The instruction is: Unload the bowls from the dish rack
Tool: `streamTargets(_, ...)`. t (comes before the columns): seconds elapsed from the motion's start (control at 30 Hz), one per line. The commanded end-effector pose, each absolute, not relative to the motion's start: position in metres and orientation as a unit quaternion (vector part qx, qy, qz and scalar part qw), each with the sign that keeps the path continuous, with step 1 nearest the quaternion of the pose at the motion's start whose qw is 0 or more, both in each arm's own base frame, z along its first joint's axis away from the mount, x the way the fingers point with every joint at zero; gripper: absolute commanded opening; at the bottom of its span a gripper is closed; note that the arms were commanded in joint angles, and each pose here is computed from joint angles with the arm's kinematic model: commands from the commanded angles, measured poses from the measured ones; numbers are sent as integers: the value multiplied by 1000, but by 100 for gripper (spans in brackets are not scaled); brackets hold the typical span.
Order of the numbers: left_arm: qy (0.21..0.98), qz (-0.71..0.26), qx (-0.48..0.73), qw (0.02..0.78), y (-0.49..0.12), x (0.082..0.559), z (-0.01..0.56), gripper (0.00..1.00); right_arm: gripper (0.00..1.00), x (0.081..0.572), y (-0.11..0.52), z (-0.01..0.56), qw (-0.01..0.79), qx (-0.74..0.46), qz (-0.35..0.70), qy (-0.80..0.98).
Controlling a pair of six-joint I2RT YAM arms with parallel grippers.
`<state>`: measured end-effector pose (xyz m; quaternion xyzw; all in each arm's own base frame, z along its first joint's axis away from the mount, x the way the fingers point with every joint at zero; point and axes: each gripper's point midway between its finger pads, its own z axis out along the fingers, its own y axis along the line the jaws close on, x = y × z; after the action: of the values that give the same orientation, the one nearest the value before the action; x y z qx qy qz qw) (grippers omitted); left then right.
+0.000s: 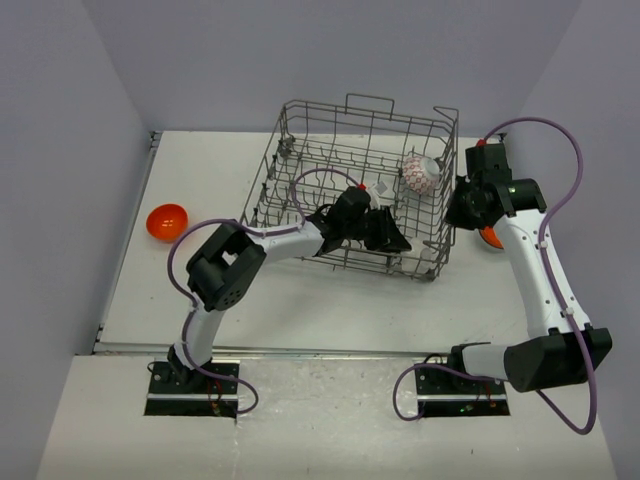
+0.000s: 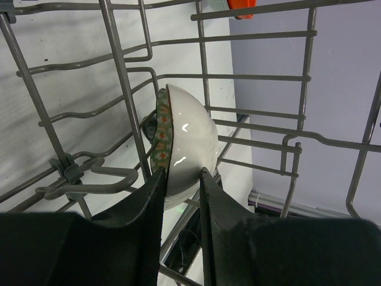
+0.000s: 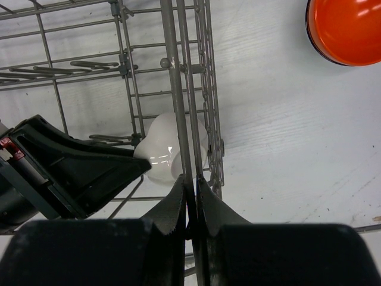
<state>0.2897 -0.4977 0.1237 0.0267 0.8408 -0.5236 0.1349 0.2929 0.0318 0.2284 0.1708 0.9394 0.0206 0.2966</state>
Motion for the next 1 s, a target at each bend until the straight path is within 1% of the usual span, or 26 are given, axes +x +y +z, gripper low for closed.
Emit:
streamTargets(0.0,787,-589,72,169,-513,274,188,0,0,301,53,258,332,176,80,923)
streamTargets(0.17,773,-600,74,190,-508,273,208,0,0,301,51,260,335,175,74,923)
streamTargets(0.4,750,-629,89,186,-517,273,227,0,0,303,53,260,333,172,76,924)
streamTargets(0.43,751,-629,88,180,-518,272,225,6,0,303,52,260,334,172,74,924)
streamTargets(0.47,744,-637,90,182,-520,272,231,15,0,303,52,259,333,172,74,924)
streamTargets(0.5,743,-637,90,181,-521,272,231,29,0,303,52,258,333,171,73,925)
streamTargets(0.57,740,-642,91,179,-523,271,236,39,0,303,51,258,332,170,71,925)
streamTargets(0.6,741,-640,89,180,-522,273,235,48,0,303,51,258,333,170,71,925)
streamTargets(0.63,743,-637,90,182,-522,274,236,50,0,303,50,258,334,170,70,925)
streamTargets(0.67,758,-619,95,184,-521,275,229,58,0,302,50,258,333,170,70,925)
streamTargets(0.77,784,-580,94,201,-513,282,213,74,0,303,51,259,335,169,71,924)
streamTargets(0.83,790,-574,88,196,-509,286,202,76,0,302,51,259,334,168,71,925)
streamTargets(0.97,791,-584,76,164,-508,282,183,75,0,301,50,260,336,167,69,924)
